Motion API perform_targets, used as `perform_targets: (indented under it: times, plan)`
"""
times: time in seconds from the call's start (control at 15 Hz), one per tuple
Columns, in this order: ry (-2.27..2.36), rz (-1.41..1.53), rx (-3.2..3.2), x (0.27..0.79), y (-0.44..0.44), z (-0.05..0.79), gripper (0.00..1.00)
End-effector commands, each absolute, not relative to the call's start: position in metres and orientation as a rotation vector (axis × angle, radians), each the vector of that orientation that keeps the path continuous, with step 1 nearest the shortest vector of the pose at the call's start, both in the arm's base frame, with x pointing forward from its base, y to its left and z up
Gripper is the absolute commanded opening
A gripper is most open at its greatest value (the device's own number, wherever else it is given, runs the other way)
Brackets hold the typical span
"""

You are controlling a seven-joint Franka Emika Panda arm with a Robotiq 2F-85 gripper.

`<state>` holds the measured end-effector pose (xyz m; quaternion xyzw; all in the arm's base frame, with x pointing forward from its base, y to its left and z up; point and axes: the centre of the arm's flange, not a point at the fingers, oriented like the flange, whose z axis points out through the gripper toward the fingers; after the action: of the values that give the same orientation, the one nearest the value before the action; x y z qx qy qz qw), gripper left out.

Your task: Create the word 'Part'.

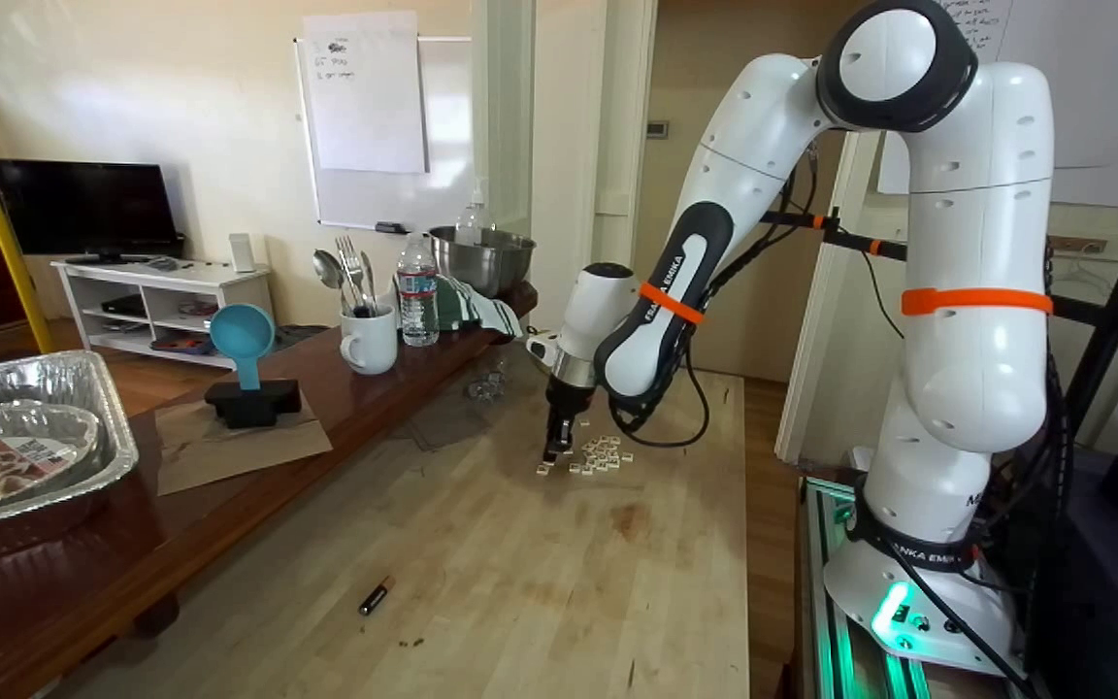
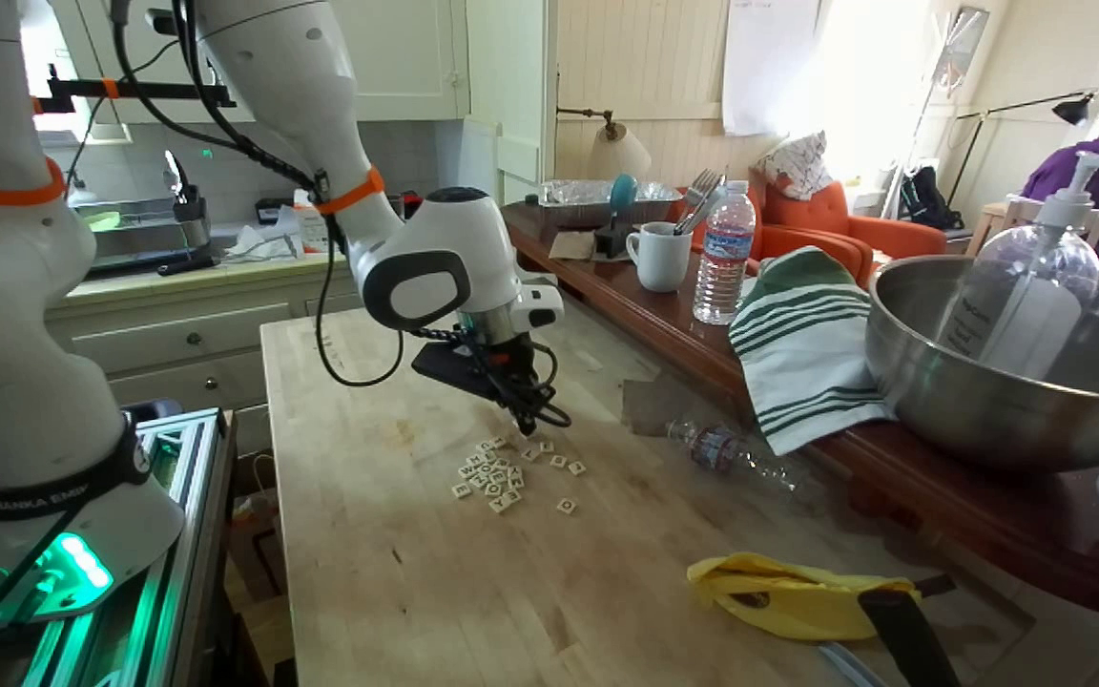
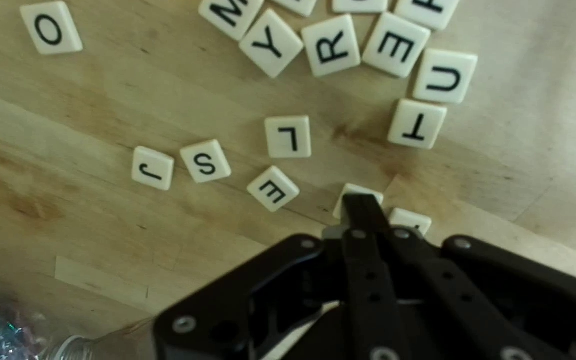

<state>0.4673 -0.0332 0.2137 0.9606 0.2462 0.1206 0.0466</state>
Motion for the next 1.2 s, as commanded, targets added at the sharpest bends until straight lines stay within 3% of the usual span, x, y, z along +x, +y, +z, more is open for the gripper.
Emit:
perform_targets:
  times: [0.0,1.13]
  plan:
    - [0.803,0.322,2.951,0.467,-0.028,0.181,0.00]
    - [0.871,0.403,2.904,0.459,-0.021,0.214,0.00]
